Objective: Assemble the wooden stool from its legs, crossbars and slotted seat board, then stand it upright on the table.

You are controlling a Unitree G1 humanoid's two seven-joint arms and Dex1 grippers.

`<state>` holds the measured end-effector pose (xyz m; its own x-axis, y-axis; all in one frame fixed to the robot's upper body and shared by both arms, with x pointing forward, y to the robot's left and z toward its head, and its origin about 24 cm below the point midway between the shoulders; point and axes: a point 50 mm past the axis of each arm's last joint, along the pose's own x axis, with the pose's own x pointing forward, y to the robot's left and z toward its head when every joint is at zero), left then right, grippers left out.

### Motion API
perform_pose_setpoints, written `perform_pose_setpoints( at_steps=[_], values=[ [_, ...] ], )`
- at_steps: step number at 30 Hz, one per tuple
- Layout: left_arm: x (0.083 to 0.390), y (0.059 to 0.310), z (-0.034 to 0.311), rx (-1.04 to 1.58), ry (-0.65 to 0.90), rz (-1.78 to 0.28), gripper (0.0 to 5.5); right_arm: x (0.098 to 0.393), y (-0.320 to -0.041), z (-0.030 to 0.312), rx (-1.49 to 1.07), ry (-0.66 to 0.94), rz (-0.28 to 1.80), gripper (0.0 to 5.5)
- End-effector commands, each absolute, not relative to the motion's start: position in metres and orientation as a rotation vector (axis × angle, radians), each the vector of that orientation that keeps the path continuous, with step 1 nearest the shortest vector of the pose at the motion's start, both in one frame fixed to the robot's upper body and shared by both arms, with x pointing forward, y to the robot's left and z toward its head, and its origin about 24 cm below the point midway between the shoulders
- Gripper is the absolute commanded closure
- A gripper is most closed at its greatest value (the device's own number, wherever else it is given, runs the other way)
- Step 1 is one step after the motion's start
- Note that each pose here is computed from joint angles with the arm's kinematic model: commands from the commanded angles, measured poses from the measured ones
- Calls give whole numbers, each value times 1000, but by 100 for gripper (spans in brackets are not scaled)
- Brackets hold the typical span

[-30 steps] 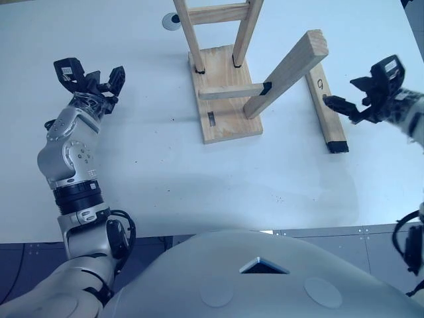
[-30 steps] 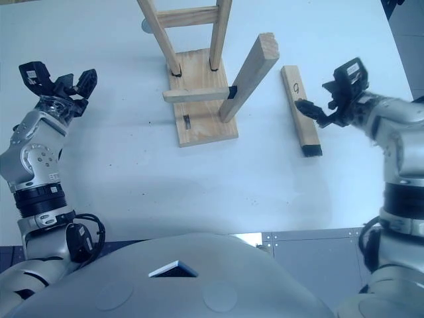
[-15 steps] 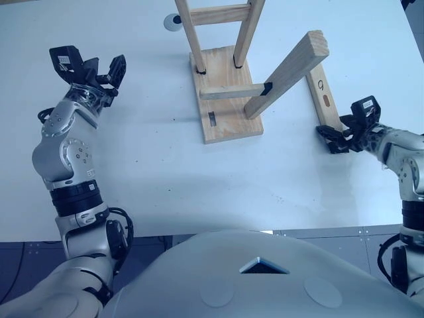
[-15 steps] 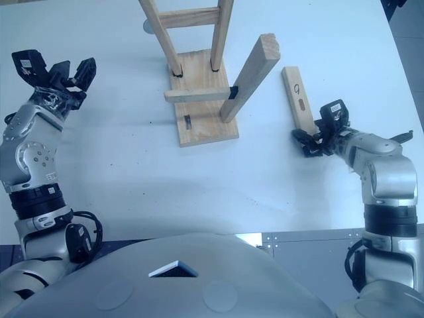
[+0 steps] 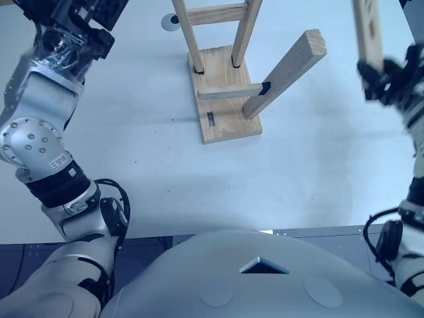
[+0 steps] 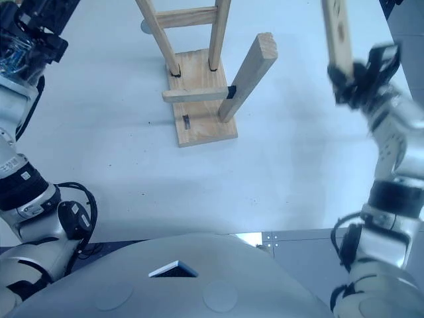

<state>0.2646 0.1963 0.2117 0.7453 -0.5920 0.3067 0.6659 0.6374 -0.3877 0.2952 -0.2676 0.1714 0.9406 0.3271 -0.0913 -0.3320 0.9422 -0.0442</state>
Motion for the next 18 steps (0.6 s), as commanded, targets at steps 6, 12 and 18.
perform_pose_setpoints(
  at_steps=[6, 12, 18],
  values=[
    [256, 140, 281, -665, -354, -1236, 47, 277, -158, 277, 191, -296, 1184, 347],
    [255, 132, 285, -707, -386, -1288, 43, 258, -139, 266, 180, -206, 1416, 347],
    [252, 137, 281, -758, -393, -1323, 43, 250, -135, 245, 174, -67, 1526, 347]
  ],
)
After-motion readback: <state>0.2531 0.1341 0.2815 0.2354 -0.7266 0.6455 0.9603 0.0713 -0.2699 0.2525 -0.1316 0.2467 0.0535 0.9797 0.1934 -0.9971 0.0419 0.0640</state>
